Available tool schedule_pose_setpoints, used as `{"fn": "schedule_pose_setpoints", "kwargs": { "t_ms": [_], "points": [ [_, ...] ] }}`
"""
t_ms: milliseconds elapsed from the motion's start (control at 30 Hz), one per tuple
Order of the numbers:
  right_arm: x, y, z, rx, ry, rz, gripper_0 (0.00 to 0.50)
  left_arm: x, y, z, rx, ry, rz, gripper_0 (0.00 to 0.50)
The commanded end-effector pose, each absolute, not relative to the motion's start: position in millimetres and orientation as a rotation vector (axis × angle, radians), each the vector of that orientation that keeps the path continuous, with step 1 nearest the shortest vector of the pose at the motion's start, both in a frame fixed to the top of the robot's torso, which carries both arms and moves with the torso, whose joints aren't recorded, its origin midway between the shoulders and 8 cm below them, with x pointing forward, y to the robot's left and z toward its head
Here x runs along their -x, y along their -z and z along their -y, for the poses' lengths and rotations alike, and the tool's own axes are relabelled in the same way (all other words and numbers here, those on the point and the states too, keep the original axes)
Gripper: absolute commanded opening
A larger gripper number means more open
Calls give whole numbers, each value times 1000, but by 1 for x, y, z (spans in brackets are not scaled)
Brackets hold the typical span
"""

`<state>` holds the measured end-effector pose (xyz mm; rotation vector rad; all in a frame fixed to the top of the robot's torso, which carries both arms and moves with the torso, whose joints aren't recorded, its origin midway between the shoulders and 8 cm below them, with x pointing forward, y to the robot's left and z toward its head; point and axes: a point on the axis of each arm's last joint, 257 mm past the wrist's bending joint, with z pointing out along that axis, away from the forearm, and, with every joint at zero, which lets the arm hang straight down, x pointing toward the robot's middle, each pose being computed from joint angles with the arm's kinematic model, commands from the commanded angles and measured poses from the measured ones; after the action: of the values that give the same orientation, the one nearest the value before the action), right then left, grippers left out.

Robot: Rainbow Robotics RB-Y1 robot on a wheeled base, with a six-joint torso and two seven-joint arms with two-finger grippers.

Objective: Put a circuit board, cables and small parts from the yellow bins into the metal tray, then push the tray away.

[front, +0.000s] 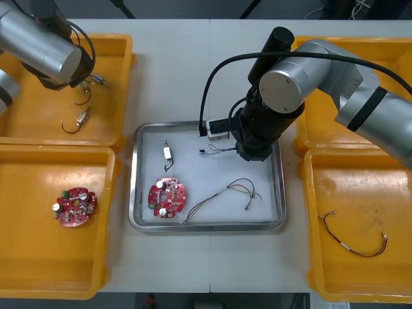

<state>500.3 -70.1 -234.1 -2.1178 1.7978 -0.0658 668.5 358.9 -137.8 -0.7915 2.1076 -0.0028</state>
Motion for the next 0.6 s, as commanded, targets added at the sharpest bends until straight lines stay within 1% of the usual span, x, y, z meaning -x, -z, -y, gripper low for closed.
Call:
{"fn": "schedule_pose_setpoints", "kwargs": {
  "t_ms": [33,67,100,133,167,300,400,500,600],
  "points": [
    [-500,230,58,2111,58,-1776,251,-688,125,-340,695,-8,-2078,500],
    [-499,230,58,2111,56,-1776,306,-689,127,-340,691,-11,-2077,500],
    [-500,230,59,2108,58,-1781,412,-690,129,-341,684,-21,-2075,500],
    [-501,229,61,2102,58,-1786,474,-691,132,-341,682,-20,-2074,500],
    [-501,229,62,2101,59,-1790,497,-691,133,-341,682,-21,-2075,500],
    [-501,226,69,2096,55,-1804,500,-692,135,-338,674,-24,-2077,500],
    [-501,216,71,2087,49,-1806,500,-692,138,-336,669,-24,-2084,500],
    [-499,195,74,2074,38,-1811,500,-692,140,-333,657,-31,-2088,500],
    [-497,179,78,2062,29,-1825,500,-692,138,-331,658,-23,-2087,500]
  ]
}}
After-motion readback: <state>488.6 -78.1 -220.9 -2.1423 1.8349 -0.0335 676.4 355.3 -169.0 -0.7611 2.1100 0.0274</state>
